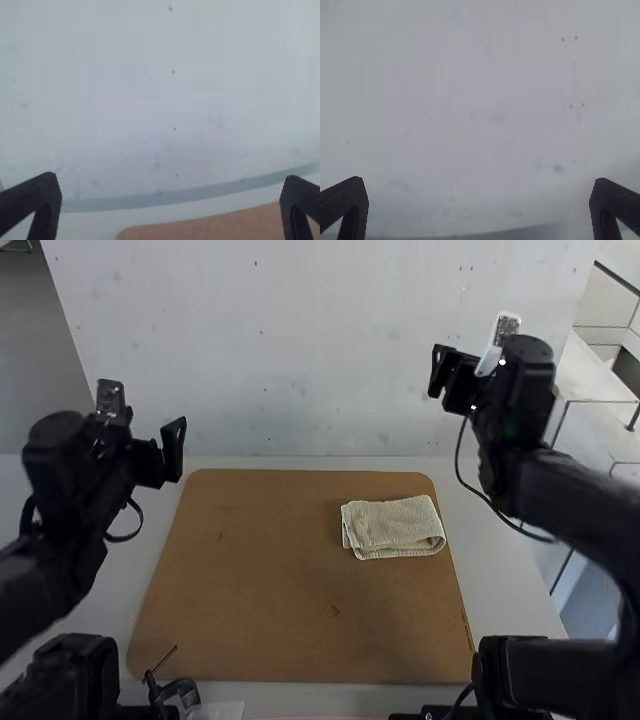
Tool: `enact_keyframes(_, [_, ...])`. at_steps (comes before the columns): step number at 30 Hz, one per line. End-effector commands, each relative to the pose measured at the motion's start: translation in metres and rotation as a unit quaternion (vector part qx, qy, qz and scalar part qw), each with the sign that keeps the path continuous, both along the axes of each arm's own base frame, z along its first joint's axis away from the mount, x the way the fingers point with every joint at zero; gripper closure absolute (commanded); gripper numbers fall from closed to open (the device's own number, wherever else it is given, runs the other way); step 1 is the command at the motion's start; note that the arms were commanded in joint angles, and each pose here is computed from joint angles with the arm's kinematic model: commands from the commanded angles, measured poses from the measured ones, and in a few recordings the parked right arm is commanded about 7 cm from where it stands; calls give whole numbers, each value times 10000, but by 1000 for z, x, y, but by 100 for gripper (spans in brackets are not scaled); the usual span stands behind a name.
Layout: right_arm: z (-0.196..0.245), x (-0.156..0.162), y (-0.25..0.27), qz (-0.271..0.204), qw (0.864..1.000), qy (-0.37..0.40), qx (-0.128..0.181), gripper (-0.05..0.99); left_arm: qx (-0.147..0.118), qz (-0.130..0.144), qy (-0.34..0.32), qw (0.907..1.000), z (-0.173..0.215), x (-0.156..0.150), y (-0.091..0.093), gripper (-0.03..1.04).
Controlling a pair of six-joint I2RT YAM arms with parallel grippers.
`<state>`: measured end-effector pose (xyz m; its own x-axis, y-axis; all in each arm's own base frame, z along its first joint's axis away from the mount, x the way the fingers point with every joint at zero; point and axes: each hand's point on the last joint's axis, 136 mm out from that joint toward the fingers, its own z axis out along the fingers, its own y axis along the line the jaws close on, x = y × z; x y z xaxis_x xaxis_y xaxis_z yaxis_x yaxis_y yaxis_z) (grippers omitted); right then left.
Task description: Fold the towel.
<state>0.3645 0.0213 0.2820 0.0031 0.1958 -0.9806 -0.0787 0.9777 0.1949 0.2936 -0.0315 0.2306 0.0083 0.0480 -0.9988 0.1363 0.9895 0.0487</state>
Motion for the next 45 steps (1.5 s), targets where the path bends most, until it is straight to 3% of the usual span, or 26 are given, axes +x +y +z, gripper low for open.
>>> enact_keyframes(1, [58, -33, 4, -24, 9967, -785, -194, -3, 0, 197, -1254, 9919, 53, -43, 10, 3])
enact_keyframes(2, [65, -44, 7, -5, 9955, -889, -333, -3, 68, 218, -1704, 9851, 67, -61, 11, 3])
enact_keyframes(4, [66, -55, 8, -65, 9937, -1038, -426, -3, 130, 428, -1820, 9823, 65, -59, 17, 2])
enact_keyframes(7, [36, -64, -15, -471, 9931, -1021, -328, -3, 159, 479, -1829, 9818, 58, -57, 19, 3])
enact_keyframes(8, [25, -65, -28, -658, 9923, -1028, -188, -3, 177, 451, -1809, 9823, 54, -57, 18, 3])
enact_keyframes(12, [-11, -73, -45, -924, 9917, -887, -112, -3, 363, 155, -1651, 9855, 34, -53, 7, 3])
enact_keyframes(15, [-36, -89, -42, -921, 9904, -890, -514, -3, 477, 32, -1526, 9871, 21, -51, 2, 3])
enact_keyframes(18, [-65, -99, -41, -900, 9918, -730, -538, -3, 758, -84, -1106, 9909, -6, -46, -2, 2])
enact_keyframes(23, [-93, -102, -39, -846, 9947, -166, -568, -3, 785, -125, -968, 9921, -13, -45, -4, 0])
enact_keyframes(27, [-100, -106, -61, -1236, 9921, -22, -225, -3, 800, -196, -760, 9937, -23, -44, -6, 0])
enact_keyframes(33, [-107, -110, -31, -654, 9970, 93, -393, -3, 779, -298, -735, 9938, -25, -45, -11, 0])
enact_keyframes(39, [-105, -118, -33, -702, 9970, 19, -327, -3, 668, -367, -403, 9963, -40, -44, -13, 1])
enact_keyframes(45, [-130, -119, -33, -683, 9961, 533, -185, -3, 542, -214, -318, 9978, -43, -42, -7, 1])
